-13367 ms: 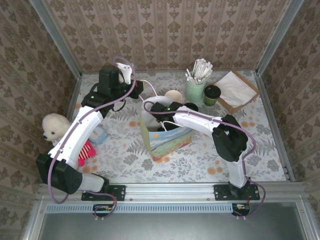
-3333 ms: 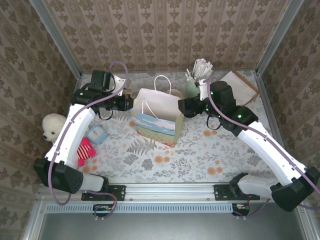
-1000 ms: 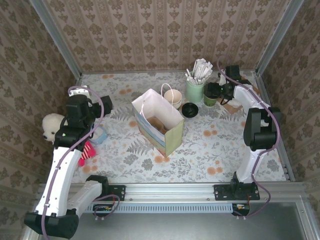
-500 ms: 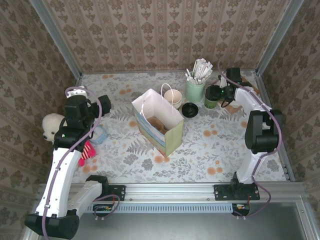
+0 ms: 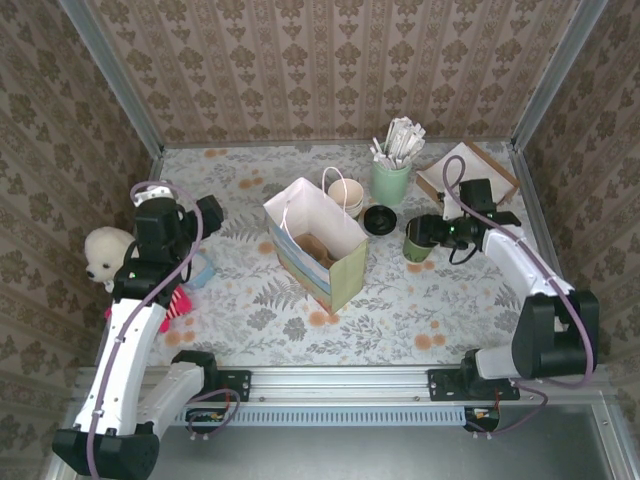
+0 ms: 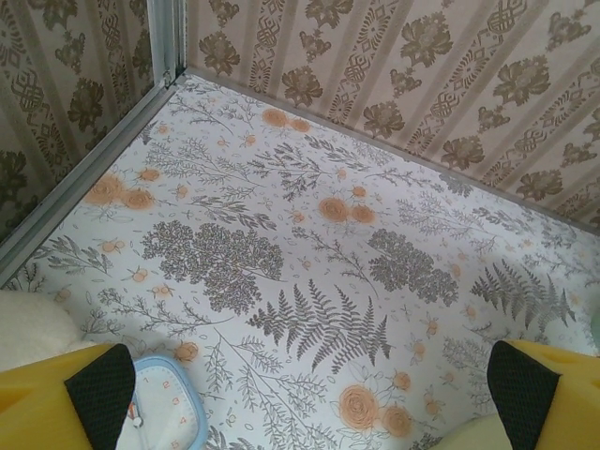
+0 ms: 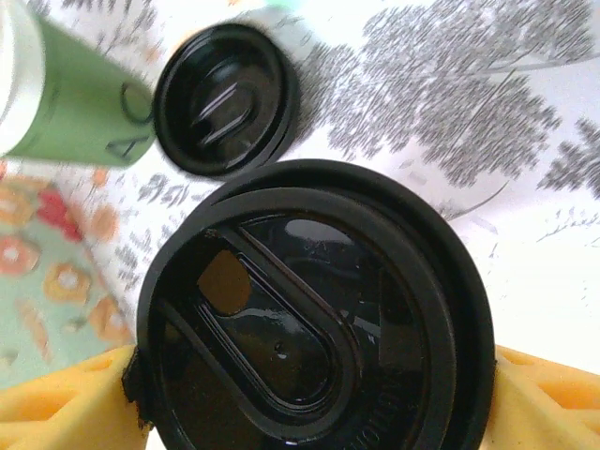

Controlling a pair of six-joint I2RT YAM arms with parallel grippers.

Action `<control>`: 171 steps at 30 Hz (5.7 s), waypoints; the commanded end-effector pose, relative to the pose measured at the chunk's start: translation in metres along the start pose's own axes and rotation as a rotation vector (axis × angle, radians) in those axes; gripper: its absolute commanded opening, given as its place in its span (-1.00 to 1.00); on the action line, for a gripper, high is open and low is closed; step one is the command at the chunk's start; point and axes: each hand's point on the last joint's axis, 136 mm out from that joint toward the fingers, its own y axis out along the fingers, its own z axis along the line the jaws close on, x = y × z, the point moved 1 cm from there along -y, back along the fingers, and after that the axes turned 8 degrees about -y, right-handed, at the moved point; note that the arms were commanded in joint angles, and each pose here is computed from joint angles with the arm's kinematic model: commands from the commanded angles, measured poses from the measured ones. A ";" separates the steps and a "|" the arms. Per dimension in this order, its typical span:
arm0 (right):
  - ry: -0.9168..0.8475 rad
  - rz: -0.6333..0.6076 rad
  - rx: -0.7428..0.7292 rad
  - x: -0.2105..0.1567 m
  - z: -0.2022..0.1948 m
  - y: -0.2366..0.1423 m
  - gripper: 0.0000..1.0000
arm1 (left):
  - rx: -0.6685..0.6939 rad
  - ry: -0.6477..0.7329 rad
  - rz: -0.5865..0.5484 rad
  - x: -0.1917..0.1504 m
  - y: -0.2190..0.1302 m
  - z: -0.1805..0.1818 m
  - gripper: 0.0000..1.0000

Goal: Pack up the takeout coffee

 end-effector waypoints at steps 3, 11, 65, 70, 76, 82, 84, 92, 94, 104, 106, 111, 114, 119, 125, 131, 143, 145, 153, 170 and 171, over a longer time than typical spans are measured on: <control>-0.125 0.005 0.066 -0.022 0.033 -0.010 0.59 | -0.018 -0.078 -0.055 0.006 0.000 0.001 1.00; -0.247 0.008 0.096 -0.039 0.054 -0.002 0.61 | -0.022 -0.070 -0.035 0.002 -0.003 0.001 1.00; 0.009 0.229 -0.186 -0.033 0.059 -0.021 1.00 | 0.055 -0.069 -0.073 -0.002 -0.006 0.021 1.00; -0.038 0.311 -0.187 -0.038 0.066 -0.004 1.00 | 0.065 -0.070 -0.070 -0.004 -0.006 0.025 1.00; -0.093 0.342 -0.284 -0.039 0.060 0.003 1.00 | 0.082 -0.062 -0.075 -0.004 -0.007 0.029 1.00; -0.130 0.354 -0.306 -0.039 0.064 0.004 1.00 | 0.092 -0.062 -0.069 -0.007 -0.007 0.032 1.00; -0.138 0.344 -0.303 -0.036 0.068 0.002 1.00 | 0.094 -0.063 -0.070 -0.006 -0.007 0.033 1.00; -0.170 0.302 -0.326 -0.026 0.077 -0.018 1.00 | 0.093 -0.066 -0.071 -0.007 -0.005 0.033 1.00; -0.179 0.312 -0.340 -0.029 0.073 -0.018 1.00 | 0.091 -0.066 -0.072 -0.007 -0.005 0.033 1.00; -0.174 0.376 -0.314 -0.046 0.071 0.002 1.00 | 0.094 -0.067 -0.062 -0.010 -0.002 0.035 1.00; -0.168 0.378 -0.306 -0.047 0.072 0.005 1.00 | 0.097 -0.067 -0.060 -0.010 -0.002 0.035 1.00; -0.172 0.406 -0.343 -0.052 0.064 0.010 1.00 | 0.101 -0.062 -0.056 -0.012 -0.002 0.037 1.00; -0.173 0.417 -0.346 -0.055 0.063 0.012 1.00 | 0.101 -0.065 -0.053 -0.013 -0.002 0.037 1.00; -0.169 0.429 -0.348 -0.055 0.064 0.013 1.00 | 0.101 -0.068 -0.049 -0.014 -0.001 0.038 1.00; -0.168 0.480 -0.375 -0.061 0.059 0.015 1.00 | 0.104 -0.068 -0.050 -0.015 -0.001 0.039 1.00; -0.163 0.480 -0.380 -0.060 0.059 0.014 0.95 | 0.105 -0.070 -0.050 -0.015 -0.001 0.040 1.00; -0.163 0.444 -0.348 -0.053 0.068 0.008 0.96 | 0.099 -0.075 -0.042 -0.016 0.000 0.040 1.00; -0.162 0.431 -0.346 -0.050 0.069 0.006 0.96 | 0.101 -0.077 -0.043 -0.015 0.000 0.040 1.00; -0.162 0.438 -0.357 -0.055 0.065 0.007 0.88 | 0.092 -0.080 -0.035 -0.017 0.002 0.039 1.00; -0.298 0.233 -0.371 -0.024 0.070 -0.070 0.33 | -0.100 -0.097 0.232 -0.016 0.010 -0.027 1.00; -0.306 0.211 -0.374 -0.021 0.071 -0.080 0.33 | -0.121 -0.078 0.238 -0.014 0.005 -0.037 1.00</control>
